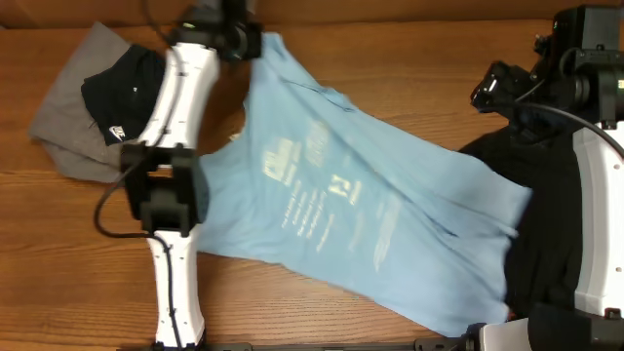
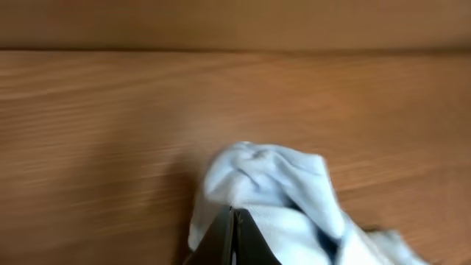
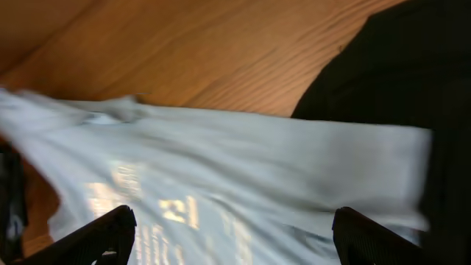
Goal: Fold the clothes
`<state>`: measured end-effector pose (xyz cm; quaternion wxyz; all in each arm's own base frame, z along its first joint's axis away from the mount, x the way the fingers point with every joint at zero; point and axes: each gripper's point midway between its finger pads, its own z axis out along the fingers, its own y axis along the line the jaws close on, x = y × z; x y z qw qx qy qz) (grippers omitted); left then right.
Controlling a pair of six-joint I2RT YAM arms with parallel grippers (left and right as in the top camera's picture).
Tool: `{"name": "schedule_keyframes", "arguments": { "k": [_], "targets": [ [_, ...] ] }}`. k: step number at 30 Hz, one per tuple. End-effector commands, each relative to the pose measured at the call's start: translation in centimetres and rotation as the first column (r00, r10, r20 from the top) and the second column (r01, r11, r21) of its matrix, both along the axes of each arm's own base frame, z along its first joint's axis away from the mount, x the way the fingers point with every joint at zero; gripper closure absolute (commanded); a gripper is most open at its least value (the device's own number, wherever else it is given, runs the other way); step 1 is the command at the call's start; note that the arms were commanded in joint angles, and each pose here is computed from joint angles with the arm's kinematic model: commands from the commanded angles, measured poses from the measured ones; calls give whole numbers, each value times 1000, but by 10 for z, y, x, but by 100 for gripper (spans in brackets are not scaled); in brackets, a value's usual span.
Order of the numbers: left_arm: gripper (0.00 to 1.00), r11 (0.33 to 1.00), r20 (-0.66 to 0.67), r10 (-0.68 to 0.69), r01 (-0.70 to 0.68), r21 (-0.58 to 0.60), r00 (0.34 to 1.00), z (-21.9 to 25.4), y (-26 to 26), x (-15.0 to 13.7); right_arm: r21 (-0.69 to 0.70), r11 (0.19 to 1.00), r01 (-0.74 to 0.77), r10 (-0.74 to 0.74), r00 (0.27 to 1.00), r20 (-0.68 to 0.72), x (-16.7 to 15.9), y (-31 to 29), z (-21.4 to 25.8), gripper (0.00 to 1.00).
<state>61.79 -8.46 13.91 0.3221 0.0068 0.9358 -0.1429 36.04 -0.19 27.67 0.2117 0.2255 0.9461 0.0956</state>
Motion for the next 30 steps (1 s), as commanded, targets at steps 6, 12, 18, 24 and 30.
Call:
{"name": "schedule_keyframes", "arguments": {
  "k": [6, 12, 18, 24, 30],
  "targets": [
    [96, 971, -7, 201, -198, 133, 980, 22, 63, -9, -22, 1000, 6, -7, 1000, -30, 0, -5, -12, 10],
    [96, 952, -5, 296, -295, 76, 955, 35, 78, -9, -22, 1000, 15, -18, 995, -100, 11, -7, -52, 10],
    [96, 942, 61, 330, -333, 42, 942, 87, 92, -15, -87, 985, 148, -161, 973, -164, 27, -37, -96, 16],
    [48, 948, 150, 308, -317, 38, 939, 148, 93, -34, -86, 965, 247, -260, 934, -246, 34, -73, -137, 18],
    [44, 988, 119, 153, -155, 13, 981, 167, 61, -63, -52, 945, 323, -322, 889, -324, 34, -103, -177, 23]
  ]
}}
